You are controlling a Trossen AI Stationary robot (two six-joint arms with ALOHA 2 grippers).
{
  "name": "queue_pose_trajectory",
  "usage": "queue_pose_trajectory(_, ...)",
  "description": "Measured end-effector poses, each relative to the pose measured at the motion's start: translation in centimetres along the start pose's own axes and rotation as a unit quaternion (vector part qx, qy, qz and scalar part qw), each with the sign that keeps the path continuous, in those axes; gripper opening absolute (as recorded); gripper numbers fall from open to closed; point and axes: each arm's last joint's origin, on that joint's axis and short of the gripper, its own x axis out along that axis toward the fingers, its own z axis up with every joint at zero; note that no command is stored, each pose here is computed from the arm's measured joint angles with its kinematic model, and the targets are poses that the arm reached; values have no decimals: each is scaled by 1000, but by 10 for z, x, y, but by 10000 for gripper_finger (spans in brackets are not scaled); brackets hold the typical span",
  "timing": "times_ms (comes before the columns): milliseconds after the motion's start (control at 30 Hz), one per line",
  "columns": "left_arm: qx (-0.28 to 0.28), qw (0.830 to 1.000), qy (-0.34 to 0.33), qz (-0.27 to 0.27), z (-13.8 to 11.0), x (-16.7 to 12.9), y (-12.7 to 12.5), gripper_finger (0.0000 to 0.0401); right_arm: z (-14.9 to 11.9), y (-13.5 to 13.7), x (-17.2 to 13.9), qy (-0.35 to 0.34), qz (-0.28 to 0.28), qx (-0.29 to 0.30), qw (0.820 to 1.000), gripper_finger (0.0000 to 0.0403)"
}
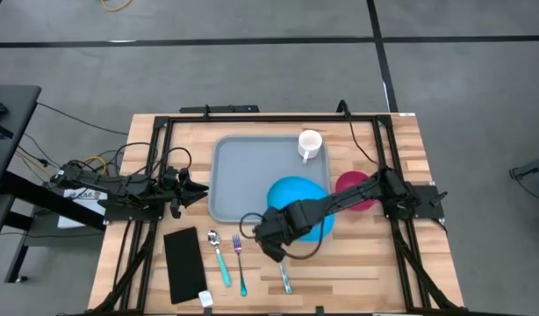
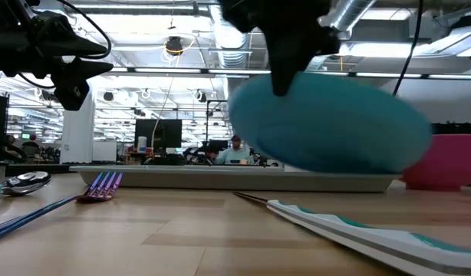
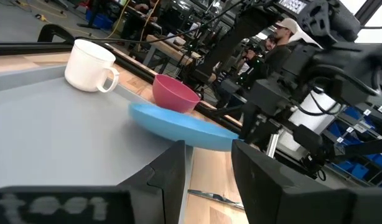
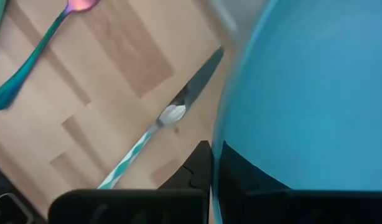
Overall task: Set up tray
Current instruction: Put the blue plate on the gray serving tray
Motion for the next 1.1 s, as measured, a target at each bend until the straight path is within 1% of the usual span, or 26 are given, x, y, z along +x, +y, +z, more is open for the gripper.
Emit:
queue_pose_trajectory(267,0,1000,0,0,0,0,0,119,29,-28,6,6,-8,-41,999,0)
queue_pose_trajectory(367,0,1000,0,0,0,0,0,119,35,-37,9,15,-17,-54,998,0)
queue_pose_trajectory(433,0,1000,0,0,0,0,0,119,39,-42,13,11,-13,-51,999,0)
queue_pose_trajectory(533,0,1000,0,0,0,0,0,119,41,-51,25,27,-21,-41,999,0)
queue_pose_trajectory(700,0,1000,0,0,0,0,0,119,45,-60,40,25,-18,-34,999,0)
queue_pose_trajectory(833,0,1000,0,0,0,0,0,119,49,-64,47,12,-13,-25,1000,0)
queue_pose_trajectory(1100,0,1000,0,1,0,0,0,119,53,-69,55,9,7,-17,1000,0)
